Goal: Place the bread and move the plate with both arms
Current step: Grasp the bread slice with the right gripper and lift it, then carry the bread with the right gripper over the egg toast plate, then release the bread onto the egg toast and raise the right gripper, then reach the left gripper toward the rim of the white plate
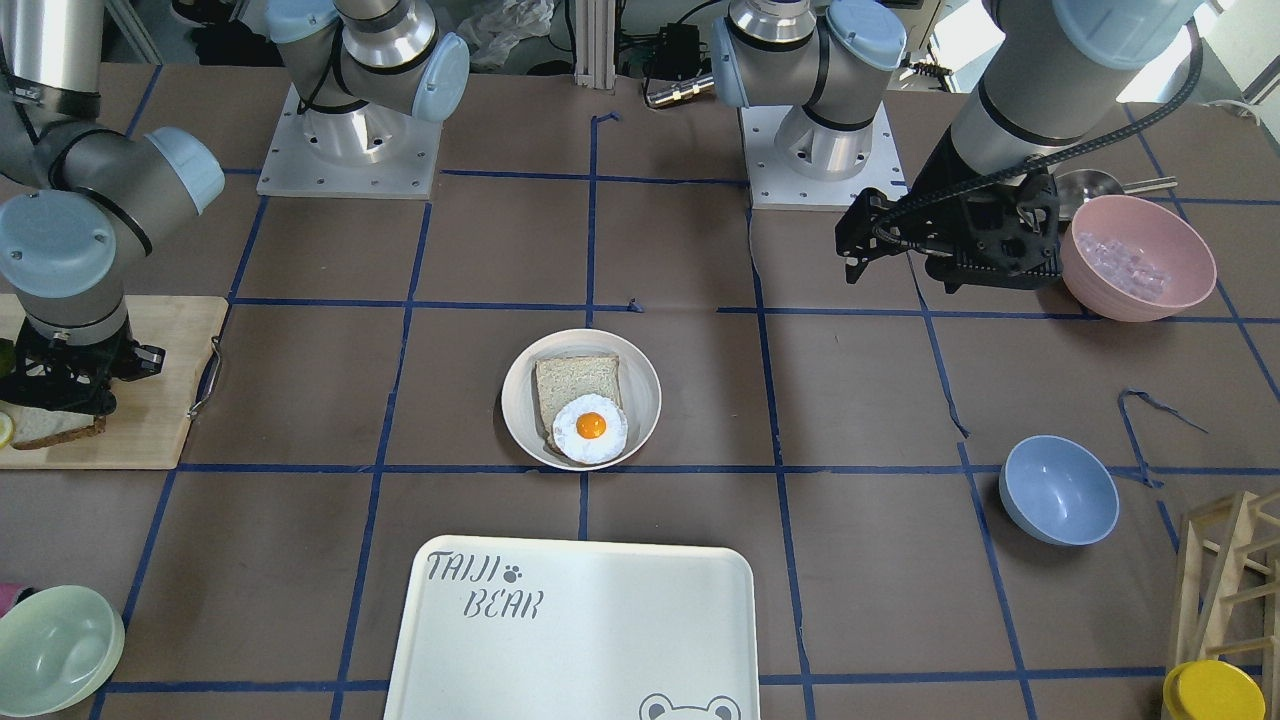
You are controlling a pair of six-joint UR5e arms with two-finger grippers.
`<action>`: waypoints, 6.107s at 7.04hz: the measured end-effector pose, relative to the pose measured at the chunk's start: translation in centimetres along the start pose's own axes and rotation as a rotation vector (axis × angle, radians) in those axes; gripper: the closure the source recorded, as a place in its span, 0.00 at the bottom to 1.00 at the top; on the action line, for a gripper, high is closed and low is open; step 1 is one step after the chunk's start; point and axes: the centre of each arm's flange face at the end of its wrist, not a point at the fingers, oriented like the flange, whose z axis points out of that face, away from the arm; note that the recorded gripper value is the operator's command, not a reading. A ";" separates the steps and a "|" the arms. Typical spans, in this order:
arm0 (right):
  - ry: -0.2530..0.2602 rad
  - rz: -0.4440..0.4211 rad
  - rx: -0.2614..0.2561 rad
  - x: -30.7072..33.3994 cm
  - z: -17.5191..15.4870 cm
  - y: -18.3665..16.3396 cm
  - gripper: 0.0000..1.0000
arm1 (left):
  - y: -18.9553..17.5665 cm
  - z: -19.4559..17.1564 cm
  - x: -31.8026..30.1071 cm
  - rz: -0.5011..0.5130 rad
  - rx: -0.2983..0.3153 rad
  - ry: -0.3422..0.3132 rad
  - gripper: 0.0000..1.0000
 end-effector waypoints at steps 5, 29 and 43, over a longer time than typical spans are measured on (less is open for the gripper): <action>-0.091 0.055 0.006 -10.5 -12.8 -3.2 1.00 | 0.0 0.1 0.0 0.001 -0.002 0.001 0.00; -0.464 -0.058 0.074 -22.0 -35.3 -4.2 0.00 | -0.2 1.2 -0.5 0.002 -0.017 0.006 0.00; -0.375 -0.030 0.133 -10.0 -35.7 -2.2 0.00 | -2.8 23.3 11.2 -0.082 0.036 0.152 0.26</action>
